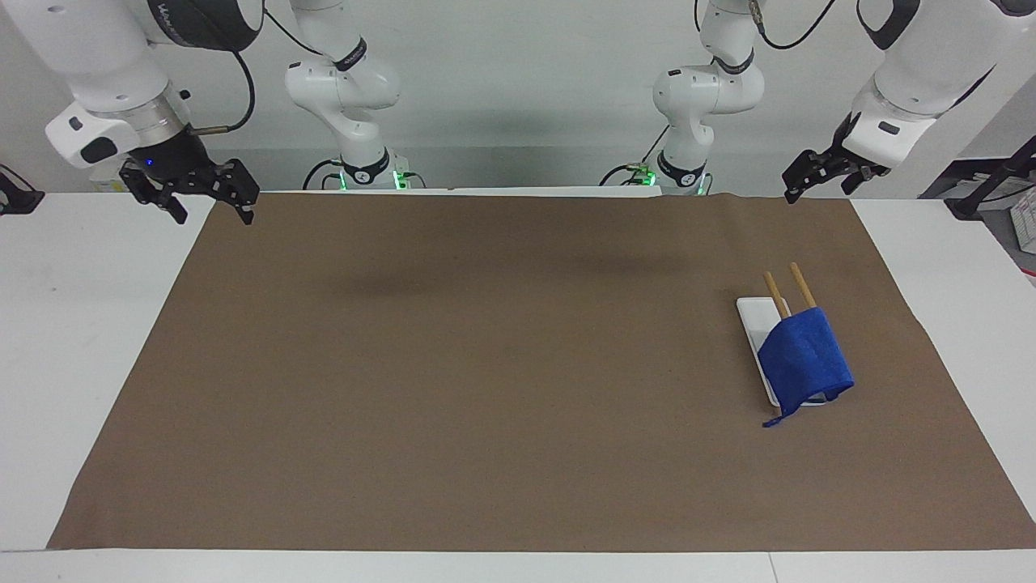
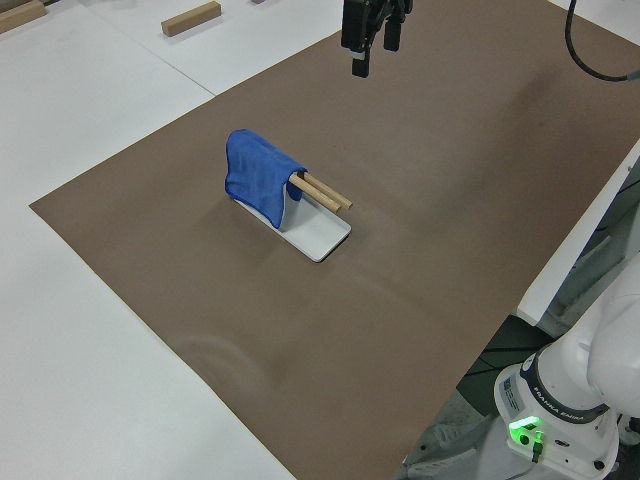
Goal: Right arm passes towel to left arm to hang
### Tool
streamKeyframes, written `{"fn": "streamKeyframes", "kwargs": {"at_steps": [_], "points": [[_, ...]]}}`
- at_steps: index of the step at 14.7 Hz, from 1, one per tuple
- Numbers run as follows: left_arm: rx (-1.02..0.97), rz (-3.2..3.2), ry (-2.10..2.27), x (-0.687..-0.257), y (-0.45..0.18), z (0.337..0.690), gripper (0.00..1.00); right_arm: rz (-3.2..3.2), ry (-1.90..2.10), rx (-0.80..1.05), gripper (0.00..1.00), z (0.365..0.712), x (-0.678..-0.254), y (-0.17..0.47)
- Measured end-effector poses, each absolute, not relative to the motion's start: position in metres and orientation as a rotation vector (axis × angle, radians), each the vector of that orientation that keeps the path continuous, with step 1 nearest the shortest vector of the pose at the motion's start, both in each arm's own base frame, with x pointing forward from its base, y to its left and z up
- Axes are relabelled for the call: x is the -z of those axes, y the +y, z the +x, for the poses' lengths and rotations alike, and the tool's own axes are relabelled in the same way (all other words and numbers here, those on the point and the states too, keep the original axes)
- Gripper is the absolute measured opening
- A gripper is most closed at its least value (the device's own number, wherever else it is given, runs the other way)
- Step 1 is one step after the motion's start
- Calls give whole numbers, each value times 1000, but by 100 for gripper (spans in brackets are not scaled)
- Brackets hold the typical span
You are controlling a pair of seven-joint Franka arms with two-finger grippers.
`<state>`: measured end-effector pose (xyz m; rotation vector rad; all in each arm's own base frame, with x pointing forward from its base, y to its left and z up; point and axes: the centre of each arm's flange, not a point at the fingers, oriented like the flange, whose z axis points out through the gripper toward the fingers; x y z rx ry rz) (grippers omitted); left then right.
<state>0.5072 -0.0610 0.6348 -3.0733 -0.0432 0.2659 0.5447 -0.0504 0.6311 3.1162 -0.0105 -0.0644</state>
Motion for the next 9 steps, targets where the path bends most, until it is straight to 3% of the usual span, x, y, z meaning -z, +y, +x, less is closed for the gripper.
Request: {"fn": "streamKeyframes", "kwargs": {"at_steps": [9], "points": [[-272, -3113, -22, -634, -63, 514, 100, 3118, -49, 103, 100, 541, -629, -64]]}}
